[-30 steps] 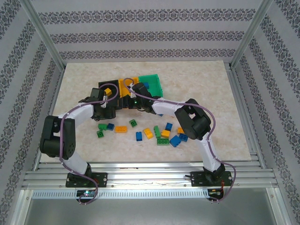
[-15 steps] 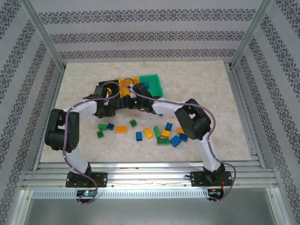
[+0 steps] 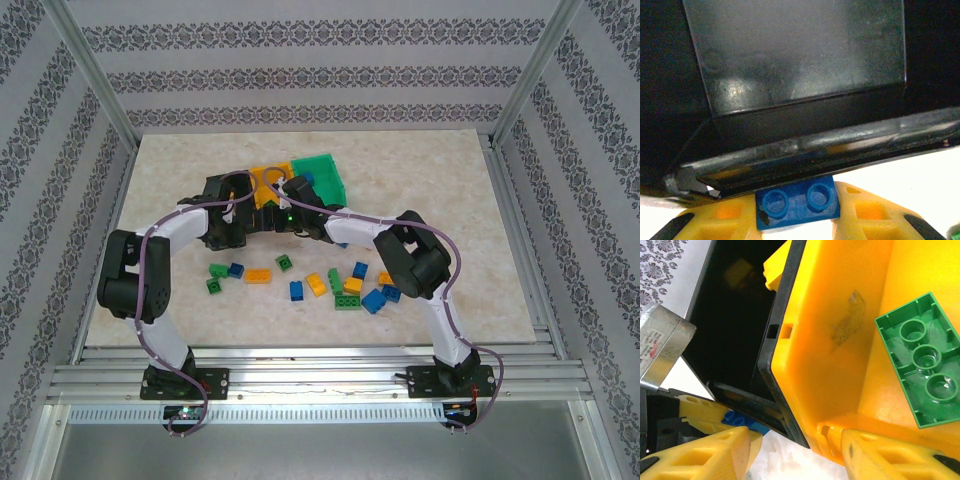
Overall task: Sort the legos into containers by color
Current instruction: Touch the container at the center of the table.
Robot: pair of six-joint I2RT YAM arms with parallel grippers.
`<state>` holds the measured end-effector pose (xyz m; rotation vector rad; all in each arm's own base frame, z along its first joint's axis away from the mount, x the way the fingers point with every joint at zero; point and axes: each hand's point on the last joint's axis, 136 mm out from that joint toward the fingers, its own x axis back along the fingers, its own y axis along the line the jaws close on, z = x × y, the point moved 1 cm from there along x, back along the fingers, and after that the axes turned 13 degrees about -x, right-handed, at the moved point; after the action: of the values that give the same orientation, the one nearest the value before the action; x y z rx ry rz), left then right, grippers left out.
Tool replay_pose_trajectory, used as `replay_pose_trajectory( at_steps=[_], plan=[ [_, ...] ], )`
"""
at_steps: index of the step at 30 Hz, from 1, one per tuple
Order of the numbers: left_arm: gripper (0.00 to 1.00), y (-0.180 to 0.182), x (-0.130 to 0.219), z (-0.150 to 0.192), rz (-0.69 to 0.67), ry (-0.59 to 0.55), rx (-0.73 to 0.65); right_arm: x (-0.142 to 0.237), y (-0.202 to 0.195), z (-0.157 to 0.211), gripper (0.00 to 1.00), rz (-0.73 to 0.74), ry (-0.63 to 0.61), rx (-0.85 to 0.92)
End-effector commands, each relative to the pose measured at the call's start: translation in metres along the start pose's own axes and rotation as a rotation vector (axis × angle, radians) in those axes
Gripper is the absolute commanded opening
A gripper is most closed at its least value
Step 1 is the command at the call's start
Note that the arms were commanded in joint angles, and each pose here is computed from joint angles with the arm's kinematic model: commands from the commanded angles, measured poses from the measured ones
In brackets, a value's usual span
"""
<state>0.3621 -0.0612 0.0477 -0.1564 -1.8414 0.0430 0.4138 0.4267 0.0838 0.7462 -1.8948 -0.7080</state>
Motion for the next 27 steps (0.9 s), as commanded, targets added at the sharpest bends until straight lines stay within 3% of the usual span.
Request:
replay_pose_trajectory(
  at_steps=[1,3,4,7,10,14,19,23,27],
  plan=[
    [0.25,-0.018,0.017,0.027,0.148,0.153,0.027,-0.003,-0.039,0.001,0.57,0.122,0.004,-0.038],
    [0.31,-0.018,0.018,0.026,0.206,0.154,0.060,-0.003,-0.039,0.001,0.57,0.124,0.005,-0.037],
    [0.40,-0.017,0.020,0.024,0.236,0.149,0.079,-0.003,-0.039,0.001,0.57,0.124,0.005,-0.034],
    [0.52,-0.013,0.022,0.015,0.273,0.134,0.096,-0.002,-0.039,0.002,0.57,0.125,0.007,-0.033],
    [0.53,-0.007,0.024,0.010,0.234,0.125,0.076,-0.001,-0.039,0.002,0.57,0.130,0.005,-0.031],
    [0.44,0.000,0.030,0.004,0.181,0.059,0.064,0.001,-0.037,0.002,0.57,0.126,0.005,-0.026],
    [0.56,0.013,0.039,0.001,0.090,-0.038,0.061,0.008,-0.025,0.004,0.57,0.115,0.008,0.010],
    [0.58,0.032,0.042,-0.004,0.013,-0.133,0.101,0.015,-0.009,0.012,0.57,0.117,0.014,0.091],
    [0.56,0.035,0.029,-0.013,0.062,-0.156,0.133,0.026,0.002,0.019,0.57,0.122,0.010,0.152]
  ],
)
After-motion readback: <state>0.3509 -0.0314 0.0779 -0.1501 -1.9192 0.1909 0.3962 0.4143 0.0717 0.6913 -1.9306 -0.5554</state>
